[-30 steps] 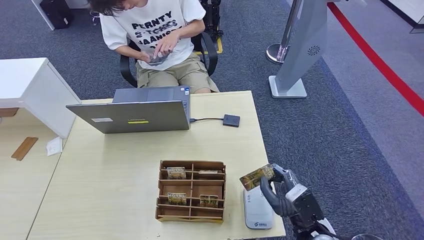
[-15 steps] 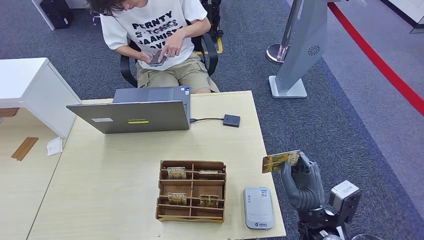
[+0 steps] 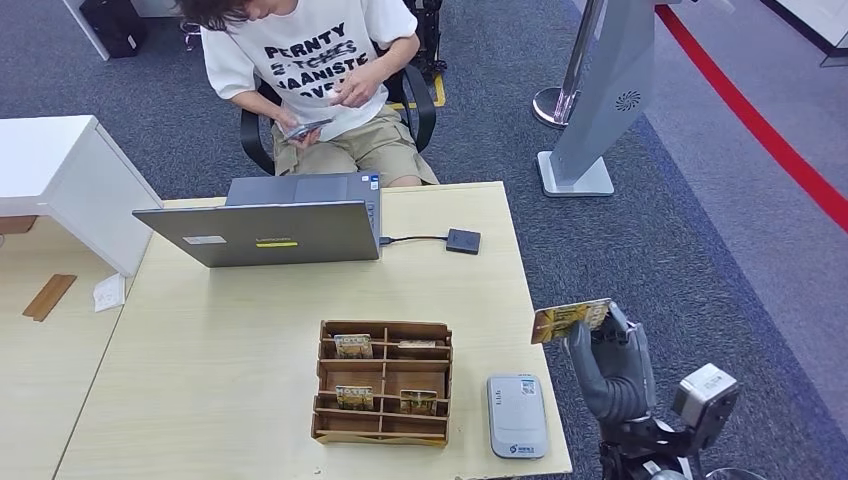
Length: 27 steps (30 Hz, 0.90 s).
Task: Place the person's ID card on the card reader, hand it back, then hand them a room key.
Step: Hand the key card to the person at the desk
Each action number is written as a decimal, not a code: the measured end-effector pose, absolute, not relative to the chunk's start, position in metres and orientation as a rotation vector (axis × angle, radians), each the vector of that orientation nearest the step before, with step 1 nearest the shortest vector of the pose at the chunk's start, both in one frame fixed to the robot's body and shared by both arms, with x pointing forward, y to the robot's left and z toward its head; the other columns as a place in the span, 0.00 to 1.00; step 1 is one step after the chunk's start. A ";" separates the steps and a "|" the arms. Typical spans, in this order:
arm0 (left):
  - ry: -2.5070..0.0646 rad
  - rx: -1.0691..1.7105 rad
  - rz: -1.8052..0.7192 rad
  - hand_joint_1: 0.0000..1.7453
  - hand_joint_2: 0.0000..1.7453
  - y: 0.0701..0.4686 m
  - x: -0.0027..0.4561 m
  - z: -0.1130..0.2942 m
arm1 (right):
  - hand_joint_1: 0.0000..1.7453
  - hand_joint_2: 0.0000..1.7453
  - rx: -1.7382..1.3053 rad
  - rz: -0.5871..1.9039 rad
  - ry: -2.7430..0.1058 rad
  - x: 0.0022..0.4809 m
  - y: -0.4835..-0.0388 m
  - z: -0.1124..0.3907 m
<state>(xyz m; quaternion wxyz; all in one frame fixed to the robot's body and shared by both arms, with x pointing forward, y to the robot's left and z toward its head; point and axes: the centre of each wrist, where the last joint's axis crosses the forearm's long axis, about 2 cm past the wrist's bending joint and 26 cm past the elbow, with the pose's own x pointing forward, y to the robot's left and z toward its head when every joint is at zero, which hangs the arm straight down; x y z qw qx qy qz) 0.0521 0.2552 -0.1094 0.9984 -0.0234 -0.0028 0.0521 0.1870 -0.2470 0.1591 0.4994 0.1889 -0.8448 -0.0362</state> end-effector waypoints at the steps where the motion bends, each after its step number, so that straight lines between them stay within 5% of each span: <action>1: -0.006 -0.047 0.103 0.00 0.00 0.255 0.052 -0.109 | 1.00 1.00 0.463 -0.091 -2.045 0.187 -0.247 0.160; 16: -0.013 -0.048 0.077 0.00 0.00 0.255 0.054 -0.109 | 1.00 1.00 0.455 0.010 -2.096 0.199 -0.240 0.172; 27: -0.028 -0.051 -0.024 0.00 0.00 0.253 0.071 -0.106 | 1.00 1.00 -0.044 0.396 -2.278 0.286 -0.212 0.239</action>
